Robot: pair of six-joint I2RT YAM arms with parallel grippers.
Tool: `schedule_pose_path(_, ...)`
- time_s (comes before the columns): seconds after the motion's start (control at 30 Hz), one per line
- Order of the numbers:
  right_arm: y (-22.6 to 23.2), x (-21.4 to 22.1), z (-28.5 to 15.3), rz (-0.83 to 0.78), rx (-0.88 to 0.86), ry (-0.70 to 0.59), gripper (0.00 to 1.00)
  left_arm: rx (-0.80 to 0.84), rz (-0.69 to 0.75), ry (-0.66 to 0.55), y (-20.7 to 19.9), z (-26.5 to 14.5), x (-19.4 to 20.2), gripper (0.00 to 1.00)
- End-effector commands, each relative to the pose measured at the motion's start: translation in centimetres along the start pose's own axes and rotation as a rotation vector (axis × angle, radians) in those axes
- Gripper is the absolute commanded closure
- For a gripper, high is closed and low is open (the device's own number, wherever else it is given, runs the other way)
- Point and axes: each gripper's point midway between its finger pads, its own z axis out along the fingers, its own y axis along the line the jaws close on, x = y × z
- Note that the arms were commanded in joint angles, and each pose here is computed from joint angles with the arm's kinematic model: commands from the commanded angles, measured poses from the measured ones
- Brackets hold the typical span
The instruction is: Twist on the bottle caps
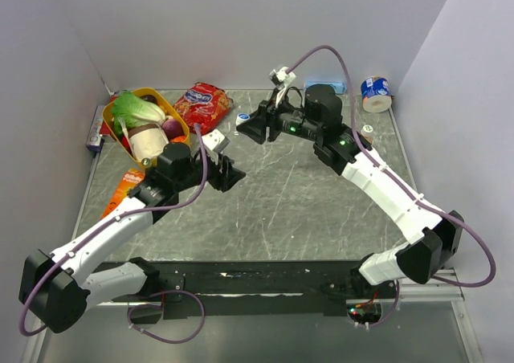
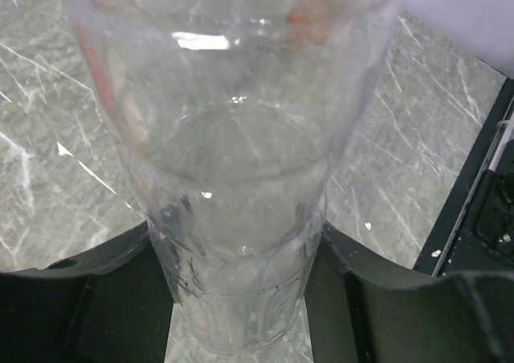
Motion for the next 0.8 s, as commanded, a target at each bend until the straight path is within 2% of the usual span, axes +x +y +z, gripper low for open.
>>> schedule_pose_path(0.0, 1.0, -2.5, 1.3, -0.042, -0.047, -0.069, 0.62, 0.085, 0.019, -0.085, -1.8, -0.1, -3.1, 0.99)
schedule_pose_path(0.03, 1.0, -2.7, 1.4, -0.051, -0.051, -0.073, 0.74, 0.090, 0.020, -0.083, -1.8, -0.1, -3.0, 0.99)
schedule_pose_path(0.1, 1.1, -2.6, 1.5, -0.065, -0.055, -0.073, 0.82, 0.098, 0.022, -0.077, -1.9, -0.1, -2.8, 0.99)
schedule_pose_path(0.13, 1.0, -2.5, 1.5, -0.095, -0.056, -0.070, 0.90, 0.102, 0.026, -0.066, -1.9, 0.0, -2.4, 0.96)
schedule_pose_path(0.17, 0.8, -2.6, 1.4, -0.117, -0.051, -0.072, 0.93, 0.084, 0.031, -0.059, -1.6, 0.0, -2.2, 0.61)
schedule_pose_path(0.2, 0.3, -2.6, 1.4, -0.138, -0.029, -0.073, 0.96, 0.057, 0.026, -0.050, -1.1, 0.0, -1.8, 0.46)
schedule_pose_path(0.23, 0.0, -2.3, 1.4, -0.182, -0.020, -0.071, 1.00, 0.025, 0.024, -0.047, -0.5, -0.1, -1.6, 0.38)
schedule_pose_path(0.27, -0.2, -2.5, 1.2, -0.197, -0.013, -0.075, 1.00, 0.004, 0.023, -0.025, -0.1, -0.2, -0.9, 0.18)
schedule_pose_path(0.33, -1.1, -2.1, 0.8, -0.273, 0.014, -0.073, 1.00, -0.062, 0.023, -0.002, 1.1, -0.5, 0.1, 0.01)
schedule_pose_path(0.37, -1.4, -2.3, 0.6, -0.298, 0.023, -0.086, 1.00, -0.116, 0.015, 0.035, 2.1, -0.8, 1.4, 0.04)
schedule_pose_path(0.53, -3.2, -0.9, 0.0, -0.416, 0.073, -0.088, 1.00, -0.220, 0.002, 0.147, 5.1, -2.8, 6.1, 0.04)
schedule_pose_path(0.6, -3.9, -0.4, -0.1, -0.430, 0.087, -0.091, 1.00, -0.240, -0.012, 0.182, 5.4, -3.4, 7.1, 0.04)
schedule_pose_path(0.77, -6.6, 2.7, 0.2, -0.413, 0.138, -0.051, 1.00, -0.223, -0.010, 0.175, 5.4, -4.2, 6.8, 0.04)
